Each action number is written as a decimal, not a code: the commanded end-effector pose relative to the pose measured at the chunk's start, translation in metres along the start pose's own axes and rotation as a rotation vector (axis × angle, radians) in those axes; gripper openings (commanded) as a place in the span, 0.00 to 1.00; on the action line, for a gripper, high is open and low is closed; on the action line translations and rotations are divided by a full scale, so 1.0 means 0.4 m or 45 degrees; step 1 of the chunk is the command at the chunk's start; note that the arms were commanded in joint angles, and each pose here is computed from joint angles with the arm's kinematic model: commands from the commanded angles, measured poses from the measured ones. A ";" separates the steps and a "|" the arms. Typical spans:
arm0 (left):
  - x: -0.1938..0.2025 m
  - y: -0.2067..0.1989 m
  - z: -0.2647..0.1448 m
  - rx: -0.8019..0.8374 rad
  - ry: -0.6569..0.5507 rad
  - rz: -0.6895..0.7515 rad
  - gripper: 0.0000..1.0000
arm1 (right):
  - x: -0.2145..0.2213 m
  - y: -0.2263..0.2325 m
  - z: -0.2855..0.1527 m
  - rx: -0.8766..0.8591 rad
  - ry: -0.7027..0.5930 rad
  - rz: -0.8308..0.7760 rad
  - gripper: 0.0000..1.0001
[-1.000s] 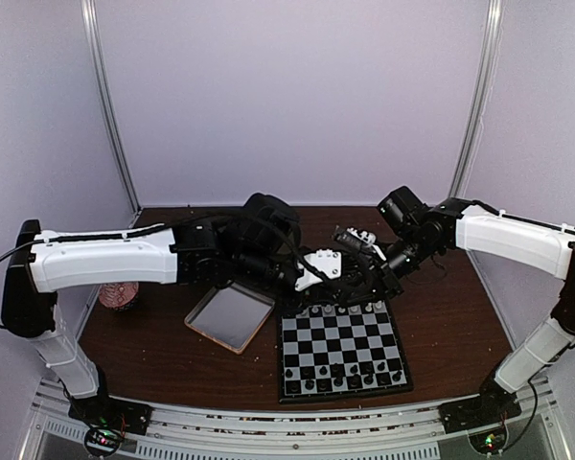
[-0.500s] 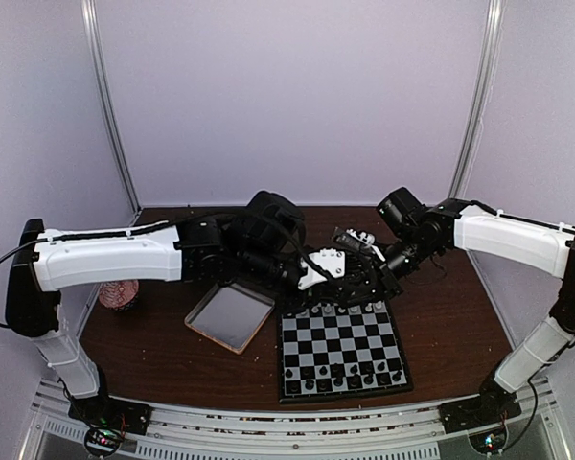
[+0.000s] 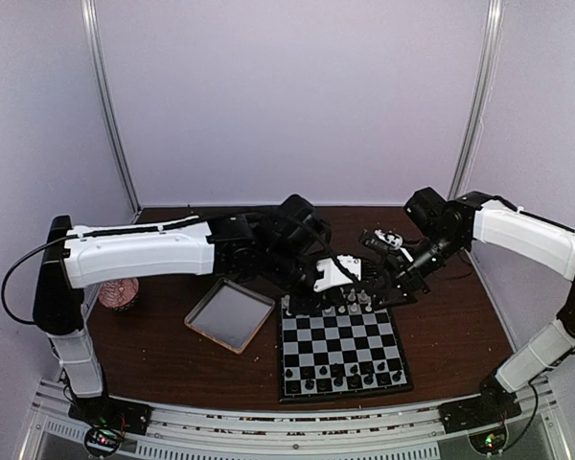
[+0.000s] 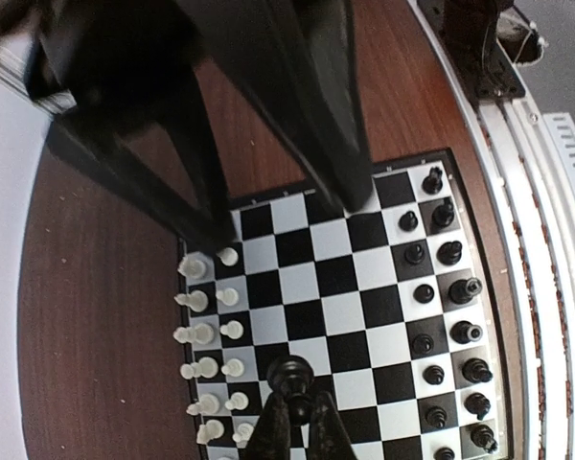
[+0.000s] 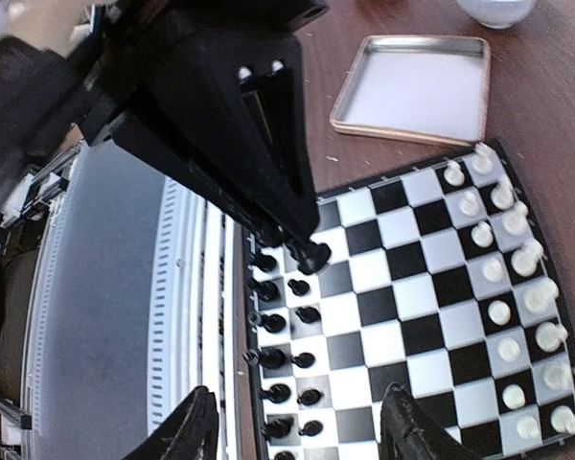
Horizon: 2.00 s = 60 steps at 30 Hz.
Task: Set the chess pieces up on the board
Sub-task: Pass from the right arm to the left, then place the pawn on the chessboard.
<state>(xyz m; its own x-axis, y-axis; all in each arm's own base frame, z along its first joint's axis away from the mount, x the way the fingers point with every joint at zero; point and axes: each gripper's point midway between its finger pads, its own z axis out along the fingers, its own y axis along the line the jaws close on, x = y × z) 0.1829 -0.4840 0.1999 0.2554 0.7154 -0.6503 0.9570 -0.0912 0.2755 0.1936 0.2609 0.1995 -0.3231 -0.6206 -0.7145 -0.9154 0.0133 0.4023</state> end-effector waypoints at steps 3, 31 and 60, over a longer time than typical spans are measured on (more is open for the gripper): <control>0.129 -0.068 0.103 0.222 0.316 -0.046 0.01 | 0.098 -0.050 -0.131 0.181 0.013 0.077 0.58; 0.227 -0.119 0.219 0.384 0.547 -0.150 0.13 | 0.086 -0.085 -0.207 0.355 -0.076 0.083 0.53; 0.444 0.352 -0.321 -0.862 0.137 -1.031 0.21 | 0.051 -0.103 0.224 0.436 0.528 -0.354 0.37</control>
<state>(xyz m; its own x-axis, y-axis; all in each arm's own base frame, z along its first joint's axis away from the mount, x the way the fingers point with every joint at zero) 0.3285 -0.2989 0.1843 -0.4655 0.6136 -0.6378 0.7098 0.6893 0.1451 0.1925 0.2999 0.1305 -0.0181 -0.8530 -0.5217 -0.9993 -0.0022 0.0383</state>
